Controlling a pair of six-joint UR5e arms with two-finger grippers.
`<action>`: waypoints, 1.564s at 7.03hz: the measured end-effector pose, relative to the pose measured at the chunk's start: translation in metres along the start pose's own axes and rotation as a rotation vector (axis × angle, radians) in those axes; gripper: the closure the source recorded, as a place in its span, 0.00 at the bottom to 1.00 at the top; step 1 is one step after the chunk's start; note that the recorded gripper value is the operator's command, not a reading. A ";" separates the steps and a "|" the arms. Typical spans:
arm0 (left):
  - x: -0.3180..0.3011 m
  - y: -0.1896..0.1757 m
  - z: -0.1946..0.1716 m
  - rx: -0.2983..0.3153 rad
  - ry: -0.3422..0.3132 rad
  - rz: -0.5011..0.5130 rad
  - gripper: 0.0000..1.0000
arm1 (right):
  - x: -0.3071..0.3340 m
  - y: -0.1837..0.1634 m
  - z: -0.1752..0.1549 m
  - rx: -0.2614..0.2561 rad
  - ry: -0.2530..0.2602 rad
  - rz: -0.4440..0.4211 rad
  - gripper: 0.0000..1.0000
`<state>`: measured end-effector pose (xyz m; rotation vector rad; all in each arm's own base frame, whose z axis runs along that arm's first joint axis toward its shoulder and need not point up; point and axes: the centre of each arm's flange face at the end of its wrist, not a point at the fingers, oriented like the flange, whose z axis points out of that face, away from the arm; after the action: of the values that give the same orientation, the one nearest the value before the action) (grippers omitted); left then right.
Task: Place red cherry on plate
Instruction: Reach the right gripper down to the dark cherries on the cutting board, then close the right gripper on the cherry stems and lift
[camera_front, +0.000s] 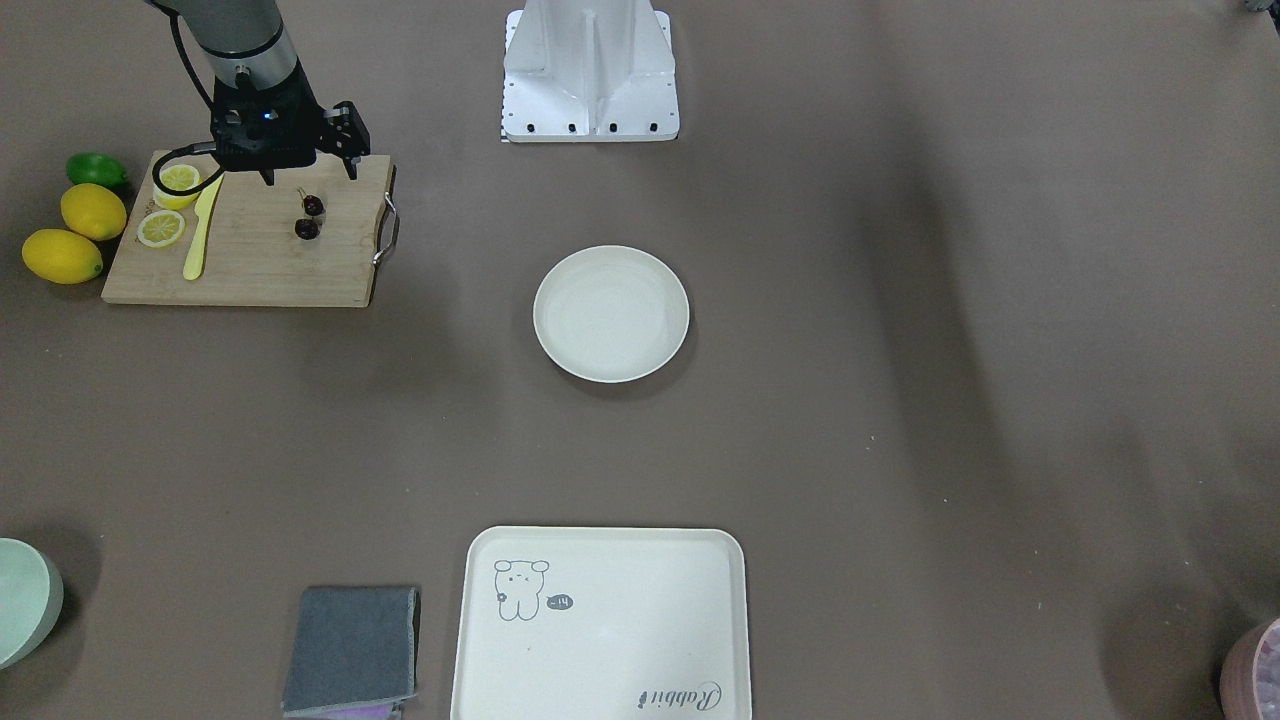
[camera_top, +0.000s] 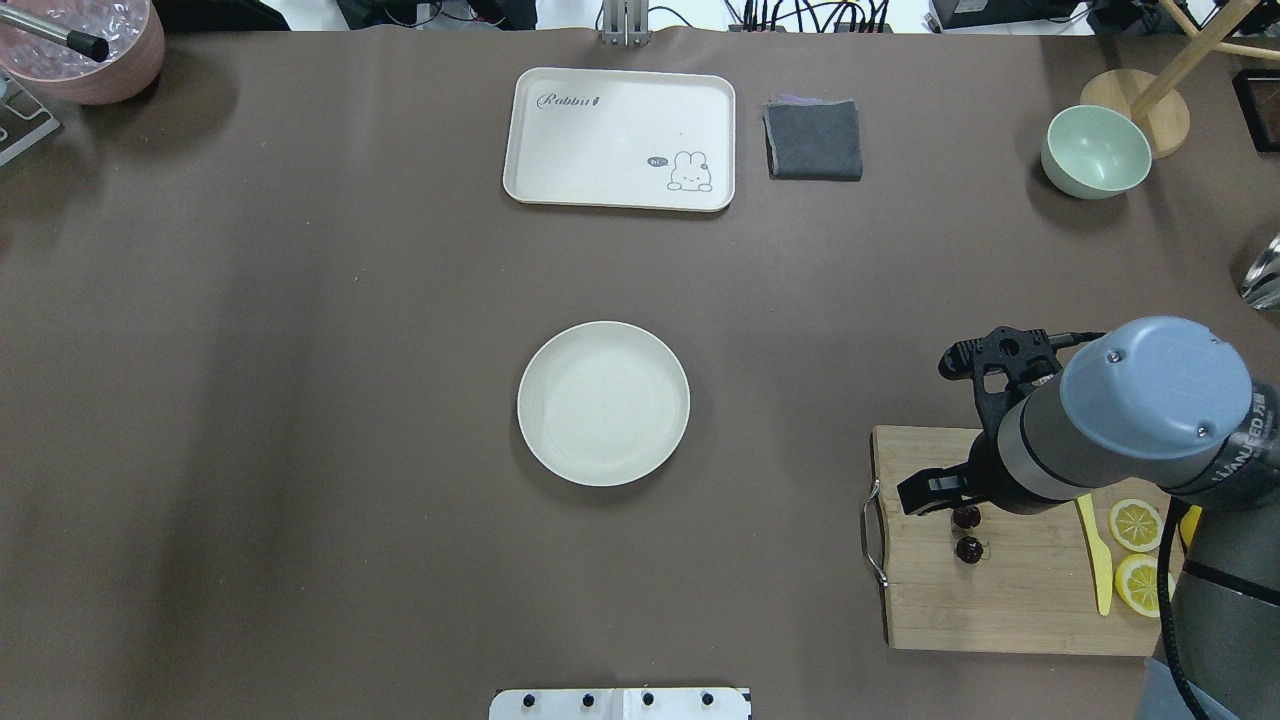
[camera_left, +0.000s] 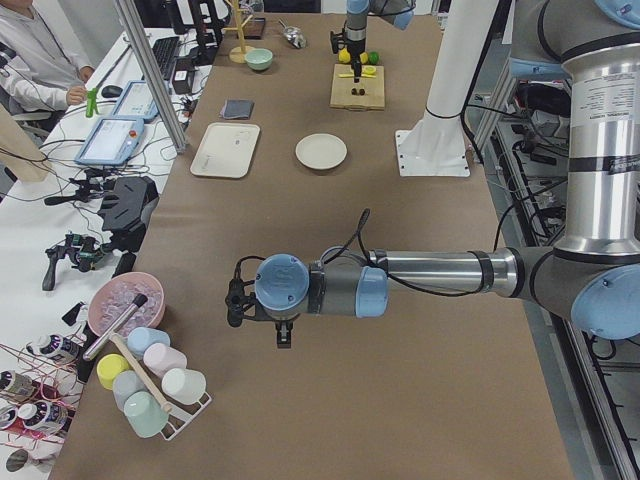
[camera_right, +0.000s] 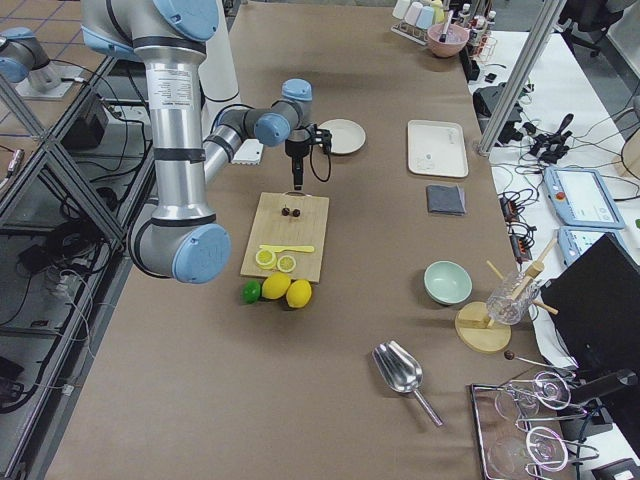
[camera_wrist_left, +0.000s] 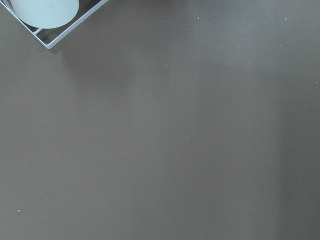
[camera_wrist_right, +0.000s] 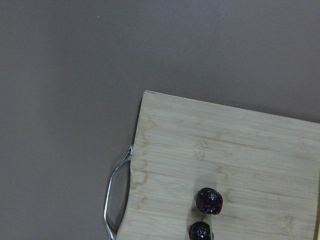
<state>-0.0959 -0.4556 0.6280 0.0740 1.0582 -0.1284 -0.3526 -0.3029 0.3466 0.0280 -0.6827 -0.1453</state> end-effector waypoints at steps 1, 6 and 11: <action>-0.001 0.000 -0.002 0.005 0.000 -0.002 0.02 | 0.009 0.002 0.019 0.009 0.005 -0.018 0.04; -0.003 0.007 -0.015 0.030 0.000 -0.011 0.02 | 0.036 0.013 0.072 0.062 0.016 -0.026 0.36; -0.003 0.012 -0.018 0.035 -0.001 -0.013 0.02 | 0.023 0.027 0.081 0.087 0.033 -0.004 0.70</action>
<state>-0.1113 -0.4416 0.6224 0.0991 1.0560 -0.1588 -0.3824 -0.2778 0.4260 0.1153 -0.6563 -0.1188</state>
